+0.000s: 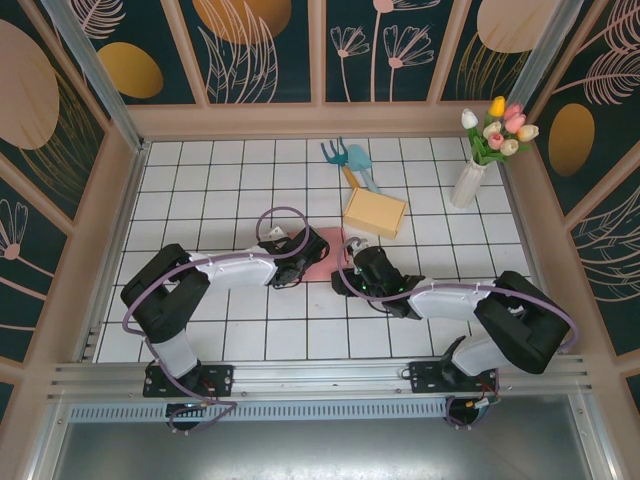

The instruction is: Fold the paper box

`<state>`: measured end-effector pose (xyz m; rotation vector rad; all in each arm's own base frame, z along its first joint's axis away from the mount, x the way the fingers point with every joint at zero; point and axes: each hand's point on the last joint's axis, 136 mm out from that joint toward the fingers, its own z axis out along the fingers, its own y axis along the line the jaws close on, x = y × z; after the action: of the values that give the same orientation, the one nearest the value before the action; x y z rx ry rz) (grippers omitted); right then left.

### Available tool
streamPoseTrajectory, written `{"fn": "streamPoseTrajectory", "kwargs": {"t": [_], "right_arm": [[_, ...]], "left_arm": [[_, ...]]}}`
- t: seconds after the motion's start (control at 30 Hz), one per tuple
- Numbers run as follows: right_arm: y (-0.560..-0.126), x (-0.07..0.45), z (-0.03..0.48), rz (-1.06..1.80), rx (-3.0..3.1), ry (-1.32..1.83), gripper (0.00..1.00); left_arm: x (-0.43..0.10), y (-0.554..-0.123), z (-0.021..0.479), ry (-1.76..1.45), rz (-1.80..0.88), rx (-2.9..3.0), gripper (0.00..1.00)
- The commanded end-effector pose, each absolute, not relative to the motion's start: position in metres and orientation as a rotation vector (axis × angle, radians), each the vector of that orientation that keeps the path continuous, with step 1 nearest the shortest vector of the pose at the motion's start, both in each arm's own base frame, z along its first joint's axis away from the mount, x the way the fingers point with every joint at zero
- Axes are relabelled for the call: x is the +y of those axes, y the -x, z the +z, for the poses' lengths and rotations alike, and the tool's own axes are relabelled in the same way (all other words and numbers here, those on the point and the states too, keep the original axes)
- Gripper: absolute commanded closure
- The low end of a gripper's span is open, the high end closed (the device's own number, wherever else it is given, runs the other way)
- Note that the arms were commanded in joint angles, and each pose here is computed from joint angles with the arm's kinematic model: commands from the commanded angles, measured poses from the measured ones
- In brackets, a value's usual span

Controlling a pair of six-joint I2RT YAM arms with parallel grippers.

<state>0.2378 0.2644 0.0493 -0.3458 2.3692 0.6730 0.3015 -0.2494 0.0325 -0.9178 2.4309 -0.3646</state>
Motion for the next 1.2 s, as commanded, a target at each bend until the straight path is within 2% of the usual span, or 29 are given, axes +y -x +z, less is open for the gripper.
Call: {"fn": "streamPoseTrajectory", "kwargs": {"t": [0.0, 0.3, 1.17], "right_arm": [[-0.237, 0.288, 0.076, 0.827, 2.277, 0.382, 0.52], [-0.246, 0.27, 0.071, 0.678, 2.278, 0.35, 0.51], [-0.244, 0.265, 0.047, 0.667, 2.239, 0.374, 0.56]], "left_arm": [[-0.219, -0.271, -0.011, 0.914, -0.125, 2.576, 0.19], [-0.219, -0.27, -0.013, 0.913, -0.123, 2.579, 0.19], [-0.215, -0.268, -0.021, 0.908, -0.098, 2.583, 0.22]]}}
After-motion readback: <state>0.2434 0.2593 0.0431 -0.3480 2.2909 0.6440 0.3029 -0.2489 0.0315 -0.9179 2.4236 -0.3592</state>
